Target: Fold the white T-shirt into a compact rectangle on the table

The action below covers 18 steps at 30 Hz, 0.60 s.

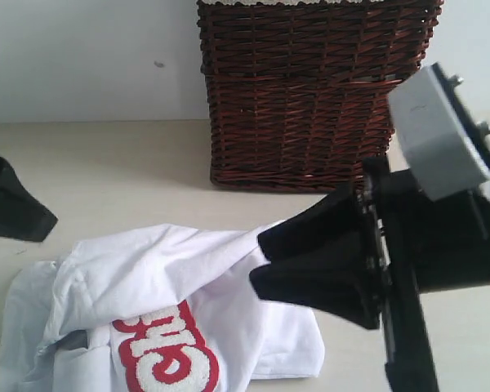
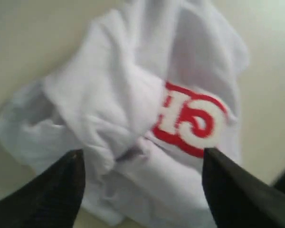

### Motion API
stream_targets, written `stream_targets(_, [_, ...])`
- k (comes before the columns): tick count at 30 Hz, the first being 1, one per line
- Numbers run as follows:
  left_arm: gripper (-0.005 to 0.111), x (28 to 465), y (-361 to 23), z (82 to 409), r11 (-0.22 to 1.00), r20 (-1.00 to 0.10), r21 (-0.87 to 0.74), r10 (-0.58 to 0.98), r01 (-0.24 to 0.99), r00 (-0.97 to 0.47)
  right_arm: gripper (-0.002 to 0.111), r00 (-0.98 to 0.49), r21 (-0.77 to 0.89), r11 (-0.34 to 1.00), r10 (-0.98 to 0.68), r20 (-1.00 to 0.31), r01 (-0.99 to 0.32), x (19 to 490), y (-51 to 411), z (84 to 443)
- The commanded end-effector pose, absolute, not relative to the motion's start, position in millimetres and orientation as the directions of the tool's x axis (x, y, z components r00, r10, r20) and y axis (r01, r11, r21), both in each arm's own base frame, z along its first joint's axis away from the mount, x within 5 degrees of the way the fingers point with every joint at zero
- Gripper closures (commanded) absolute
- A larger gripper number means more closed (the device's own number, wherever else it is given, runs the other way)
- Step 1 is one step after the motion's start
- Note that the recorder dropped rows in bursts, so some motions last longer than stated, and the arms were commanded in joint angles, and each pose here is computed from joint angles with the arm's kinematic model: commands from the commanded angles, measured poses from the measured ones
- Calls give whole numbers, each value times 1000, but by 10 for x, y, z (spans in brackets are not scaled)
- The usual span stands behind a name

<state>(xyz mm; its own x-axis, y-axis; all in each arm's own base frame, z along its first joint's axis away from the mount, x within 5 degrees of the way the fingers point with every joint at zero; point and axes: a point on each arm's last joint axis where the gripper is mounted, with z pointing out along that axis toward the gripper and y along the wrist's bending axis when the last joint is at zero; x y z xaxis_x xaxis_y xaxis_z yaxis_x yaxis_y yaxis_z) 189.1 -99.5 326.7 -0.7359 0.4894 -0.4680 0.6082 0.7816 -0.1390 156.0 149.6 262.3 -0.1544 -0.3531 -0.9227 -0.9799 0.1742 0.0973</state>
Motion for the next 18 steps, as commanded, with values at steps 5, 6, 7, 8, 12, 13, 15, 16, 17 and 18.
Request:
stream_targets(5, [53, 2187, -1076, 2447, 870, -200, -158, 436, 468, -878, 81, -379, 143, 450, -494, -782, -881, 1762, 1816, 2069])
stream_targets(6, [56, 2215, -1113, 2340, 863, -179, -179, 444, 473, -878, 85, -392, 121, 487, -506, -768, -865, 1792, 1818, 2022])
stream_targets(7, [57, 2247, -1150, 2257, 863, -159, -200, 438, 464, -885, 89, -401, 88, 527, -519, -755, -846, 1835, 1805, 1976])
stream_targets(8, [57, 2278, -1175, 2186, 860, -143, -208, 445, 466, -884, 91, -414, 68, 558, -522, -746, -827, 1871, 1789, 1943])
stream_targets(12, [46, 2415, -1201, 1992, 864, -148, -168, 455, 475, -878, 92, -415, 61, 561, -530, -740, -826, 1881, 1788, 1920])
stream_targets(13, [41, 2450, -1208, 1956, 865, -160, -159, 453, 475, -877, 92, -414, 72, 551, -529, -741, -832, 1870, 1797, 1922])
stream_targets(15, [34, 2506, -1222, 1896, 868, -180, -148, 449, 475, -875, 92, -413, 85, 537, -528, -742, -839, 1855, 1808, 1925])
stream_targets(16, [32, 2542, -1229, 1873, 867, -204, -136, 450, 480, -870, 92, -413, 91, 532, -527, -743, -842, 1849, 1812, 1926])
stream_targets(17, [32, 2576, -1234, 1854, 867, -225, -124, 450, 483, -864, 92, -413, 94, 529, -527, -743, -844, 1846, 1815, 1926])
stream_targets(18, [33, 2601, -1240, 1844, 868, -244, -118, 446, 483, -861, 92, -413, 95, 528, -527, -743, -844, 1845, 1816, 1927])
